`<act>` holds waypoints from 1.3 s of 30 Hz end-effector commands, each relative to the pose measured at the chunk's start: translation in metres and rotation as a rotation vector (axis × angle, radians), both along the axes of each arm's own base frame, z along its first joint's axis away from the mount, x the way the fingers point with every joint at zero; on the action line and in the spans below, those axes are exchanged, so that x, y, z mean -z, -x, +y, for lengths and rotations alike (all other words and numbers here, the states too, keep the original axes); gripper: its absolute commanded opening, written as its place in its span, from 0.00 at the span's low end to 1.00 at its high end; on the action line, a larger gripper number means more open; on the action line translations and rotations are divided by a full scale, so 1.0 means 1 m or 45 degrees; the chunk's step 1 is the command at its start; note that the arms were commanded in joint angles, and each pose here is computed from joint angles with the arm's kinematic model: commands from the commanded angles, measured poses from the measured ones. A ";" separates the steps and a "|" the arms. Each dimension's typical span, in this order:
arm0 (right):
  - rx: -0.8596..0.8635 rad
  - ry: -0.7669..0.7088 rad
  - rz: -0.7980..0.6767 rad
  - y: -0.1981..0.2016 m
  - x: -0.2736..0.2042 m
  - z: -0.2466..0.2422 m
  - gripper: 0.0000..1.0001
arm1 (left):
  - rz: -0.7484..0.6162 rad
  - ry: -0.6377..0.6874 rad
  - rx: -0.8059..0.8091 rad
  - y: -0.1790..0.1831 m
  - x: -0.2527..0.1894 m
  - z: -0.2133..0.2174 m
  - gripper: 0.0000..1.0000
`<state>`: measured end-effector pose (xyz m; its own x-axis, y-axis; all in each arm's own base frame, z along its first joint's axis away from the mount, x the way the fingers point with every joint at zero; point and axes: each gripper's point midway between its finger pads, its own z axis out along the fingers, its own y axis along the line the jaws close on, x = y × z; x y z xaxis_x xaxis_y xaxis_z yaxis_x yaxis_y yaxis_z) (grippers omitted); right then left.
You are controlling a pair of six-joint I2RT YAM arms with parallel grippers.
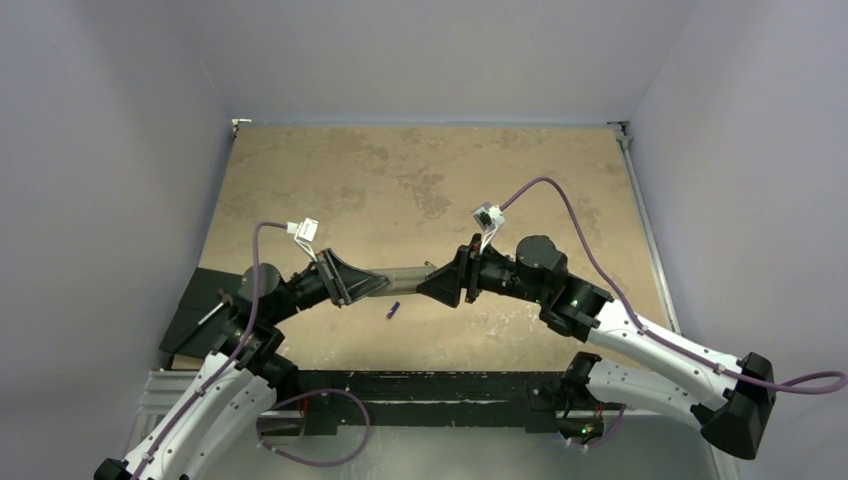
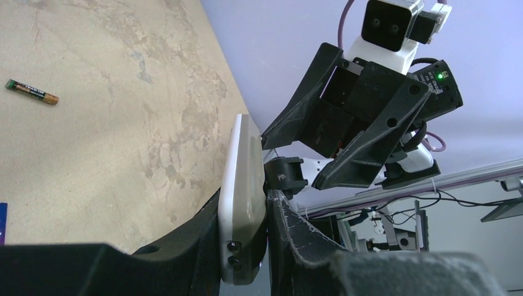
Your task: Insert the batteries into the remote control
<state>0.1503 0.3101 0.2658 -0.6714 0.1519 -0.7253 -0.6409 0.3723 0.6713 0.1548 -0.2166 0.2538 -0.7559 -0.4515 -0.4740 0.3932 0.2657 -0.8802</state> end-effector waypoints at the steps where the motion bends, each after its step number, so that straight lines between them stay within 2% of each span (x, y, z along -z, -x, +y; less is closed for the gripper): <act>1: 0.042 -0.005 -0.055 -0.006 -0.013 -0.002 0.62 | -0.101 0.062 0.027 0.004 -0.026 -0.001 0.00; 23: 0.070 0.024 -0.029 -0.010 -0.003 0.006 0.63 | -0.120 0.094 0.057 0.009 -0.031 -0.002 0.00; 39: -0.014 -0.037 -0.028 -0.002 -0.009 0.018 0.64 | -0.132 0.150 0.102 0.013 -0.035 -0.005 0.00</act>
<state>0.1562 0.3187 0.2594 -0.6639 0.1592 -0.7307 -0.6320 0.4029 0.6620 0.1576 -0.2159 0.2518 -0.7523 -0.4622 -0.4695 0.3896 0.2625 -0.8828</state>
